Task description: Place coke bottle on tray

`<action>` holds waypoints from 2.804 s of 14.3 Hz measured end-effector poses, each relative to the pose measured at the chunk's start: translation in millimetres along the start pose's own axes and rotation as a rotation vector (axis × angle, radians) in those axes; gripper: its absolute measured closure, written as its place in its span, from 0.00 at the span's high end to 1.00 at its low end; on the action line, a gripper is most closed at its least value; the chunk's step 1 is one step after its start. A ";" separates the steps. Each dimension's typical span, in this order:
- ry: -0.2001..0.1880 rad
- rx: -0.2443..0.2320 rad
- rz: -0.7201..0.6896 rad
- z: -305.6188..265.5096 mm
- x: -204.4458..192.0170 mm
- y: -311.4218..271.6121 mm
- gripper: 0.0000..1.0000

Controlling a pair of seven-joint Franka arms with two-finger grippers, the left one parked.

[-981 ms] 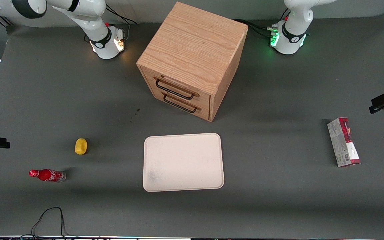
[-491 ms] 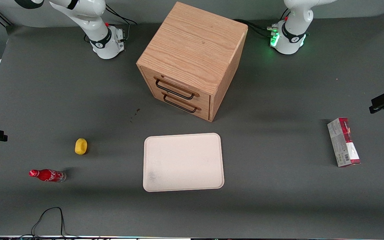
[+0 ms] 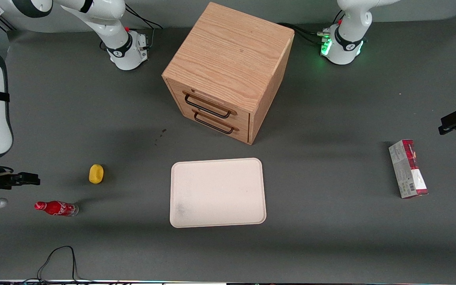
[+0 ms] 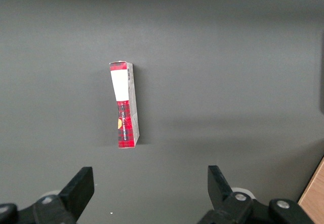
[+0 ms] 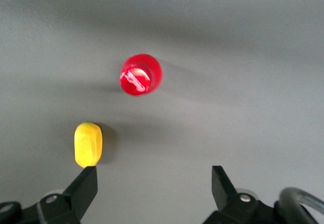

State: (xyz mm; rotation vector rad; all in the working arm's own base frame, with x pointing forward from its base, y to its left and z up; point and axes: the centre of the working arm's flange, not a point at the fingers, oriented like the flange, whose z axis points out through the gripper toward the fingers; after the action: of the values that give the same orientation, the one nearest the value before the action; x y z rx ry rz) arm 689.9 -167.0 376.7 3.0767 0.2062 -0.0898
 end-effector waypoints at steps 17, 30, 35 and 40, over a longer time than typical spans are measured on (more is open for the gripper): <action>0.075 0.006 -0.009 44.4 59.4 -19.8 1.00; 0.068 -0.007 -0.017 44.4 59.2 -19.9 0.31; -0.002 0.009 -0.015 33.6 50.0 -20.1 0.31; -0.085 0.020 0.001 -89.6 0.3 -24.5 0.31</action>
State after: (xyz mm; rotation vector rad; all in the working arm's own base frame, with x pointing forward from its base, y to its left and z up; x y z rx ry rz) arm 691.8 -137.3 464.8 3.0850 0.2008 -0.2236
